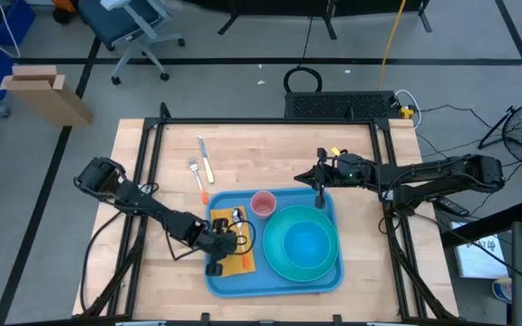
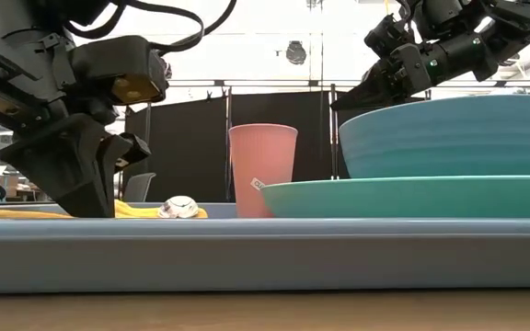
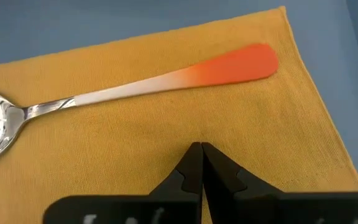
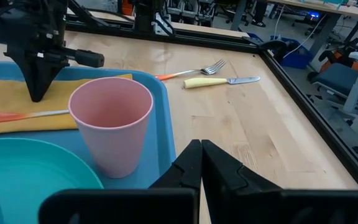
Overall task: Set up tray
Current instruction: Adjust the yellow napkin on the blue serving tray, then adjust the pink cup on the blue serving tray
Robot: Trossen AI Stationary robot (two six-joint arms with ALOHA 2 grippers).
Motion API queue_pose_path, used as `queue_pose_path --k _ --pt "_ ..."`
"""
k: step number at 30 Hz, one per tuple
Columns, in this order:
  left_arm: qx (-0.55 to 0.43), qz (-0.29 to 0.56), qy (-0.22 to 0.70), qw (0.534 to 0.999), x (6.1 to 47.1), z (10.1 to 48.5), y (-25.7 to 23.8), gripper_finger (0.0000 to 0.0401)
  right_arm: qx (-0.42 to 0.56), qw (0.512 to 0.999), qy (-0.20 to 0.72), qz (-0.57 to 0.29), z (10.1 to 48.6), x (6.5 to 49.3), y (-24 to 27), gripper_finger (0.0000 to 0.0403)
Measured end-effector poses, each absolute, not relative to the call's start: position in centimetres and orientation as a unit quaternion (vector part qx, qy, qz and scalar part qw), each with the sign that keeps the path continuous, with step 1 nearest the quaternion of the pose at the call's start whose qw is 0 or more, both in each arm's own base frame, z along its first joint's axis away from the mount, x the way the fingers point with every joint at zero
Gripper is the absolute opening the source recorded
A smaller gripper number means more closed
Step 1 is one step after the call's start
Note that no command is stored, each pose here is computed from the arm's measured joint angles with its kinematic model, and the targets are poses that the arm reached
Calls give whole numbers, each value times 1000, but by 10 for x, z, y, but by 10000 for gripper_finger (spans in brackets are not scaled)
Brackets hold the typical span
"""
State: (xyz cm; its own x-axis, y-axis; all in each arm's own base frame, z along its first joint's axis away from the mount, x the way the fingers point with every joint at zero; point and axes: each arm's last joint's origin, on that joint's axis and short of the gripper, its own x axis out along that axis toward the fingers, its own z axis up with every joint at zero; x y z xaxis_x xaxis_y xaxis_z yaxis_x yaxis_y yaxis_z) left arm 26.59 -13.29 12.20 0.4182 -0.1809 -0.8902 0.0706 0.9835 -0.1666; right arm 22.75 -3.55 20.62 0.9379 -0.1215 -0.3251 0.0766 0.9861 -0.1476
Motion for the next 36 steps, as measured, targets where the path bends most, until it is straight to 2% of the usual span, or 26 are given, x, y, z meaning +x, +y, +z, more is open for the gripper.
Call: queue_pose_path --k 6,15,20,26,31,36 --pt "-49 -101 512 851 262 138 -133 3 -68 982 169 -50 206 228 -36 0" --pt "-35 -102 429 897 263 169 -135 24 -68 982 167 -50 206 228 -35 0" --pt "43 -129 408 903 261 170 -139 6 -68 982 170 -50 206 227 -35 0" --pt "123 -58 364 922 245 198 -136 4 -57 981 179 -48 204 227 -35 0" --pt "111 -26 334 936 228 222 -128 6 -54 980 186 -47 203 226 -34 0" --pt "81 78 294 949 225 233 -106 4 -35 981 184 -51 203 226 -34 0"
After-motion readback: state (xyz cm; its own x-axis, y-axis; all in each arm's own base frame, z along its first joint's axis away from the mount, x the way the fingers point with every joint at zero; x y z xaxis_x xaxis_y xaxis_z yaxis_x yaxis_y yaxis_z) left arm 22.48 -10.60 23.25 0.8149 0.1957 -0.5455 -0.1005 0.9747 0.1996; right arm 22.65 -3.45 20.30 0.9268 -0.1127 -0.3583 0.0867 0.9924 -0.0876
